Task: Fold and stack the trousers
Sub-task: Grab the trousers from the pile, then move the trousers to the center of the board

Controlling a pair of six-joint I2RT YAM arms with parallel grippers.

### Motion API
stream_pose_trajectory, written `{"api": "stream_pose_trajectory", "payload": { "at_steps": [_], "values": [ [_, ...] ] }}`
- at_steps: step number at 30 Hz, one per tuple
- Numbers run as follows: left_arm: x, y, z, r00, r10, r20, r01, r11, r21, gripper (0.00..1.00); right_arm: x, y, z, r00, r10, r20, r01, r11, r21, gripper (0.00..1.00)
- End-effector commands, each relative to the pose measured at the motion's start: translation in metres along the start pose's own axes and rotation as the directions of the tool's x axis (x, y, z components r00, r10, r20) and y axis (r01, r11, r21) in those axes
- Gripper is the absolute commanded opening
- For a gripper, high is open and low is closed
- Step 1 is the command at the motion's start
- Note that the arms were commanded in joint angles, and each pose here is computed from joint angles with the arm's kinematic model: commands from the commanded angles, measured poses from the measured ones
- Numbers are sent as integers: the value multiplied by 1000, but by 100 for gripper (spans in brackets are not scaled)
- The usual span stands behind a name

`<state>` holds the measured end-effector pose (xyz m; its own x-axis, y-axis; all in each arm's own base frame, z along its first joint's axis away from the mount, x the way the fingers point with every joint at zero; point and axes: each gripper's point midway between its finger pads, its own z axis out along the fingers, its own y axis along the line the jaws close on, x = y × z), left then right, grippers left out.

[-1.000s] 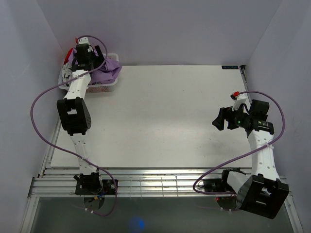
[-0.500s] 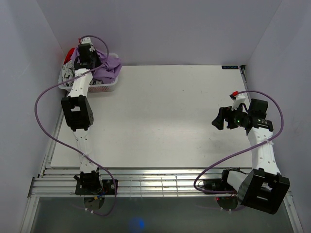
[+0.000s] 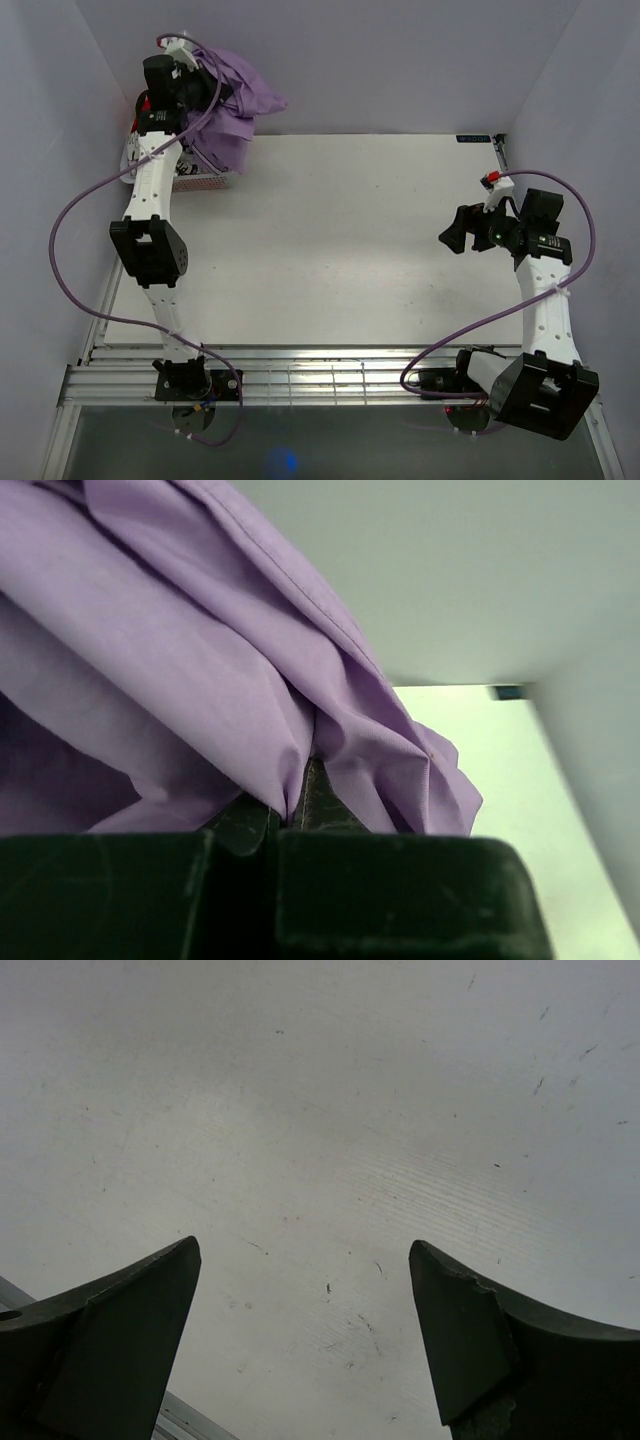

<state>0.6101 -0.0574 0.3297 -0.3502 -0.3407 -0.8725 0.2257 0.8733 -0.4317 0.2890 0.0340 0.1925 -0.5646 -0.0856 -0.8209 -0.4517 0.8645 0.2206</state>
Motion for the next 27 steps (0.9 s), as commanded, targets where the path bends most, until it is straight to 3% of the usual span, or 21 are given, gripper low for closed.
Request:
{"api": "stream_pose_trajectory", "payload": {
  "at_steps": [1, 4, 7, 12, 15, 19, 21, 22, 24, 25, 27],
  "values": [
    [-96, -177, -106, 968, 65, 243, -159, 907, 390, 0, -26, 9, -7, 998, -34, 43, 36, 999, -34, 90],
    [-88, -222, -126, 971, 43, 237, -158, 857, 490, 0, -36, 10, -11, 997, -49, 59, 51, 998, -34, 90],
    [-62, -262, -137, 988, 12, 156, -105, 788, 606, 0, -43, 12, -15, 996, -57, 67, 60, 998, -34, 90],
    [0, -319, -147, 998, -4, -64, 52, 651, 757, 0, -47, 12, -19, 995, -76, 72, 77, 997, -23, 90],
    [48, -323, -135, 979, -14, -204, 167, 630, 759, 0, -46, 12, -19, 994, -84, 68, 86, 996, -24, 90],
    [123, -295, -103, 934, -33, -355, 278, 693, 665, 2, -37, 10, -14, 996, -79, 44, 81, 996, -36, 90],
    [156, -270, -81, 904, -64, -423, 320, 757, 570, 17, -33, 10, -12, 996, -81, 31, 83, 995, -52, 90],
    [168, -256, -70, 893, -79, -443, 330, 783, 526, 44, -29, 10, -9, 997, -70, 15, 71, 995, -63, 90],
    [208, -215, -45, 829, -128, -545, 383, 839, 386, 73, -25, 9, -6, 998, -70, 0, 70, 994, -79, 90],
    [206, -192, -35, 823, -160, -545, 393, 853, 344, 97, -21, 10, -4, 998, -61, -18, 59, 994, -92, 90],
    [204, -162, -27, 831, -199, -520, 395, 869, 298, 98, -16, 10, -2, 997, -68, -34, 64, 992, -108, 91]
  ]
}}
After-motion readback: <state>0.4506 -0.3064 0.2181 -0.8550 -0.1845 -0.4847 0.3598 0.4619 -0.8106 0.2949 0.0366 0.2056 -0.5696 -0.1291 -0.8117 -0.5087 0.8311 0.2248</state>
